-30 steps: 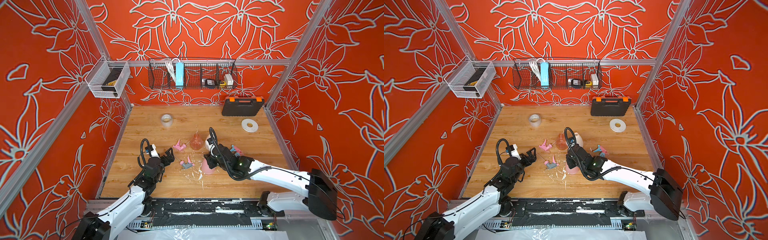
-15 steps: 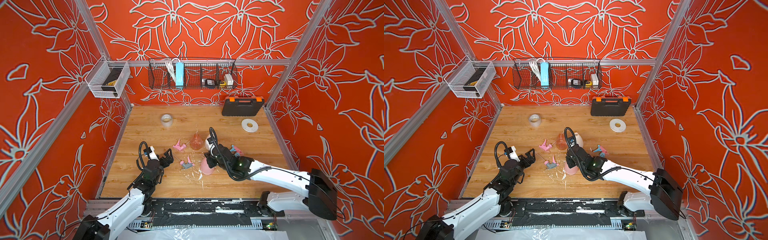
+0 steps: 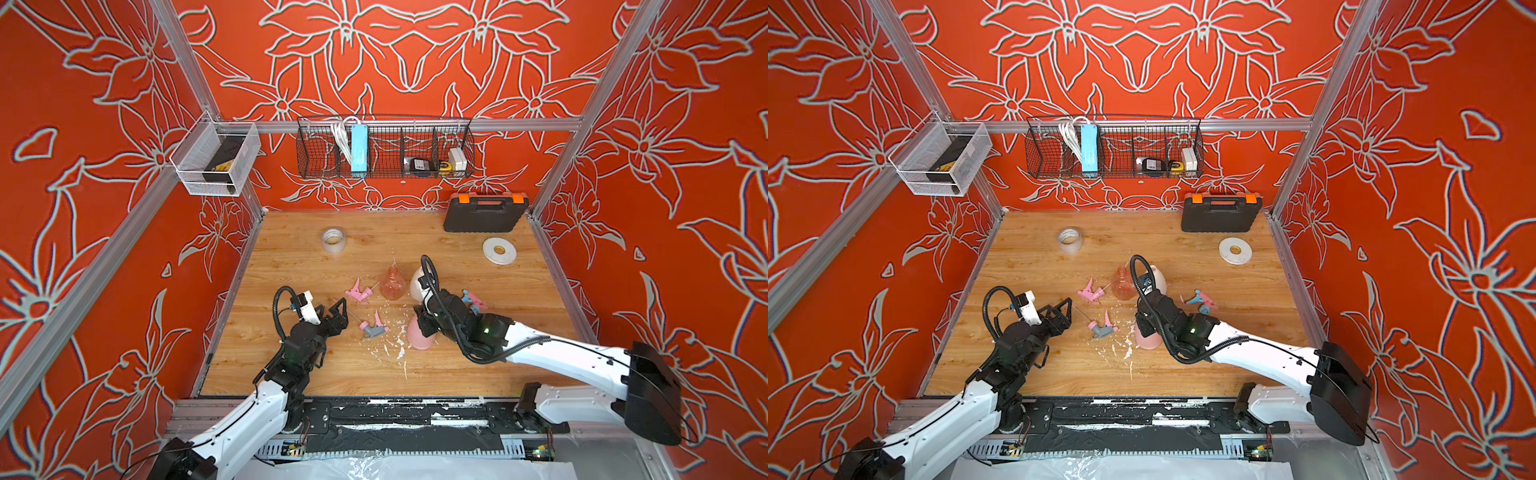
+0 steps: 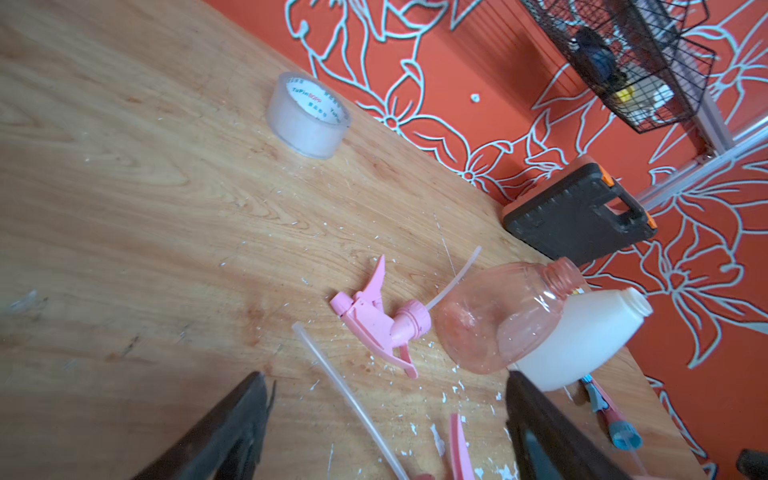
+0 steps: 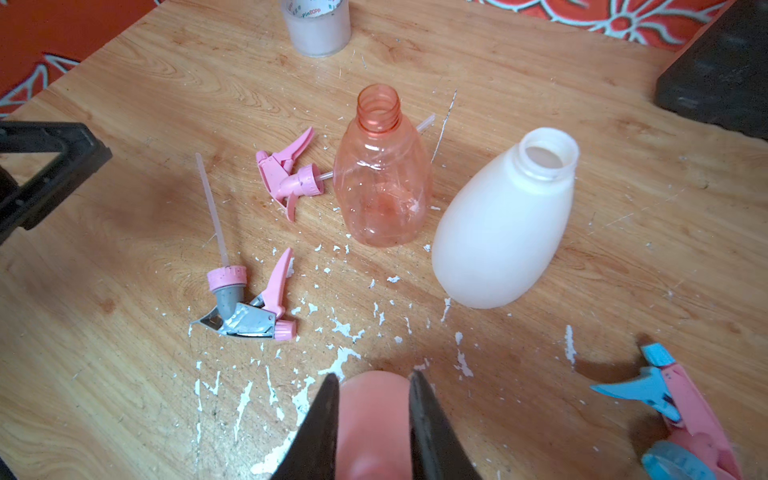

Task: Attach spray nozzles to spray bottles
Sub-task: Pick up the spray bottle from the center of the board.

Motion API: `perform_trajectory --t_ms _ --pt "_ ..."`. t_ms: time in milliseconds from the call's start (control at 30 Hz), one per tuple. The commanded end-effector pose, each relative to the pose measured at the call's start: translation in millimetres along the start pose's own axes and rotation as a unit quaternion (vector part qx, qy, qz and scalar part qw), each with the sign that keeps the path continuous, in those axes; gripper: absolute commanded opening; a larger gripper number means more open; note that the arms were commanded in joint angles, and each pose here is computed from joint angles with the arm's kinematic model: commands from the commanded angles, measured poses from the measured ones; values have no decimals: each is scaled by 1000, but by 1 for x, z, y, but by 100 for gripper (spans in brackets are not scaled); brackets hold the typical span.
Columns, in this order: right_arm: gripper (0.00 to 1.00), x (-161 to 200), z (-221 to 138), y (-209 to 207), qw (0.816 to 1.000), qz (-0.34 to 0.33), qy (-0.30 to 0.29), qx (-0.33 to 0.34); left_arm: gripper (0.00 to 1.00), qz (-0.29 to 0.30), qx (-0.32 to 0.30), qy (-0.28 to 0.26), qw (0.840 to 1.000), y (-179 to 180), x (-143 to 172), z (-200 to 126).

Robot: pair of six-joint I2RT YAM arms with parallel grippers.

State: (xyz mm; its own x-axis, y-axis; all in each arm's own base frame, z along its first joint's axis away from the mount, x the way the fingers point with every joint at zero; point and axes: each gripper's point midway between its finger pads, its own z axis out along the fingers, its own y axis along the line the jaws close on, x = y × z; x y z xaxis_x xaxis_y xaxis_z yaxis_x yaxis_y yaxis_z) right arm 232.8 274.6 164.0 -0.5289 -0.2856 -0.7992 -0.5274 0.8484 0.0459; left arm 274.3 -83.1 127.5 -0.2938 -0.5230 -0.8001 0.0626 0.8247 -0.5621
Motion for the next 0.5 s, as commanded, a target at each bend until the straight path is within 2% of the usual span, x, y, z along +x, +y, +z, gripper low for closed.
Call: perform_trajectory --t_ms 0,200,333,467 --pt "21 -15 -19 -19 999 -8 -22 31 84 31 76 1 997 -36 0 -2" --pt "20 -25 -45 -55 998 17 -36 41 84 115 157 31 980 -106 31 -9" --pt "19 -35 -60 -73 998 30 -39 40 84 206 220 42 953 -165 61 -16" --pt "19 -42 -66 -79 999 29 -25 32 86 263 284 80 918 -202 95 -10"
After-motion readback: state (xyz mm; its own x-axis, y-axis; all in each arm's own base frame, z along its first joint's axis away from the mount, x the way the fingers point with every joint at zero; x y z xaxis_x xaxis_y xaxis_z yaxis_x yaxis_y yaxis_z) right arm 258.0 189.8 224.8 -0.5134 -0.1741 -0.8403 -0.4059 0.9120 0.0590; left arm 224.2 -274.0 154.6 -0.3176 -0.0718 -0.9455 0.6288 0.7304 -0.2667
